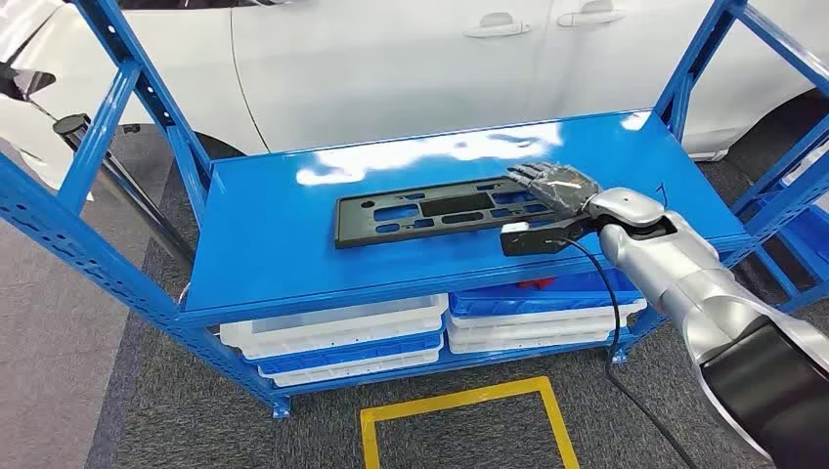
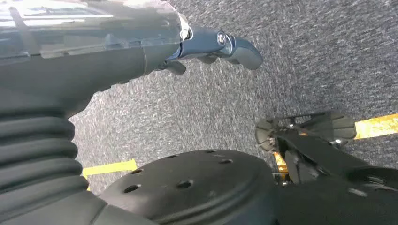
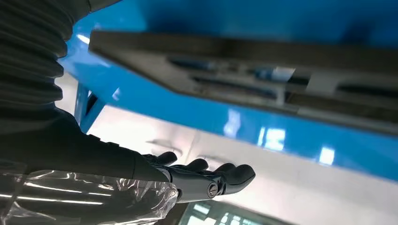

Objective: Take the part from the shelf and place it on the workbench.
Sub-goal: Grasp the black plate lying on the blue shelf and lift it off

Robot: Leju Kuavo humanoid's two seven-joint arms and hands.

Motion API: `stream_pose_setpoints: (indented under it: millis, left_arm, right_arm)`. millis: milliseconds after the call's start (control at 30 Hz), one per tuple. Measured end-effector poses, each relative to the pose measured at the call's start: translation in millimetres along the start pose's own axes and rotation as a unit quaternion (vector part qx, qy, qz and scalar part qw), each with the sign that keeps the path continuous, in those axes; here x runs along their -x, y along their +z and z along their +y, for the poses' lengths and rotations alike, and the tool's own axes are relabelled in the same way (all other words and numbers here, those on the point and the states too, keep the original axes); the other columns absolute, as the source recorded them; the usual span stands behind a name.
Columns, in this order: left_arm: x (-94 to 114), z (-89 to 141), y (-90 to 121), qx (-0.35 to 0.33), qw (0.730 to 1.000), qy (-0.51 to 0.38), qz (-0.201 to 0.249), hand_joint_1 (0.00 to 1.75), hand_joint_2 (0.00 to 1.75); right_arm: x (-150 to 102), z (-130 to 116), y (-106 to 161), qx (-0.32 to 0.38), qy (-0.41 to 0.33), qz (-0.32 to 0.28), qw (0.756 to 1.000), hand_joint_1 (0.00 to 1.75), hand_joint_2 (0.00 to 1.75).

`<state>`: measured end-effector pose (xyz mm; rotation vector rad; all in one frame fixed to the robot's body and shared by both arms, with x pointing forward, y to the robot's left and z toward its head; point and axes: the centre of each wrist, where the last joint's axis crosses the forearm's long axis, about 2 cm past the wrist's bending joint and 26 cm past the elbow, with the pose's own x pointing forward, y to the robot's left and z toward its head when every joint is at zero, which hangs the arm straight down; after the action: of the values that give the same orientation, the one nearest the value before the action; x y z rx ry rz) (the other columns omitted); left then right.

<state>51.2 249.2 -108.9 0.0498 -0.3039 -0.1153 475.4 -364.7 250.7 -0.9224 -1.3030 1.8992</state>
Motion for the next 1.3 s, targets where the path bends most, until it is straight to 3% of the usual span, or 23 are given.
stream_pose_setpoints:
  millis: [267, 667, 1067, 1300]
  left_arm:
    - [-3.1, 1.4, -0.7, 0.000, 1.000, -0.006, -0.006, 0.00, 0.00]
    - [-3.4, -2.0, -0.3, 0.004, 1.000, -0.005, -0.005, 0.00, 0.00]
    - [-3.0, -5.6, 0.3, 0.005, 1.000, 0.001, -0.006, 0.00, 0.00]
    - [-3.9, -7.2, 0.4, 0.006, 1.000, 0.004, -0.007, 0.00, 0.00]
  right_arm:
    - [-9.1, 18.5, 2.1, -0.036, 0.002, -0.023, 0.999, 0.00, 1.75]
    - [-30.5, 38.4, -5.3, -0.024, 0.018, -0.009, 1.000, 0.00, 1.75]
    - [-38.5, -7.2, -27.0, 0.069, 0.046, 0.034, 0.996, 0.00, 1.75]
    - [-42.6, -34.5, -37.4, 0.068, 0.045, 0.023, 0.996, 0.00, 1.75]
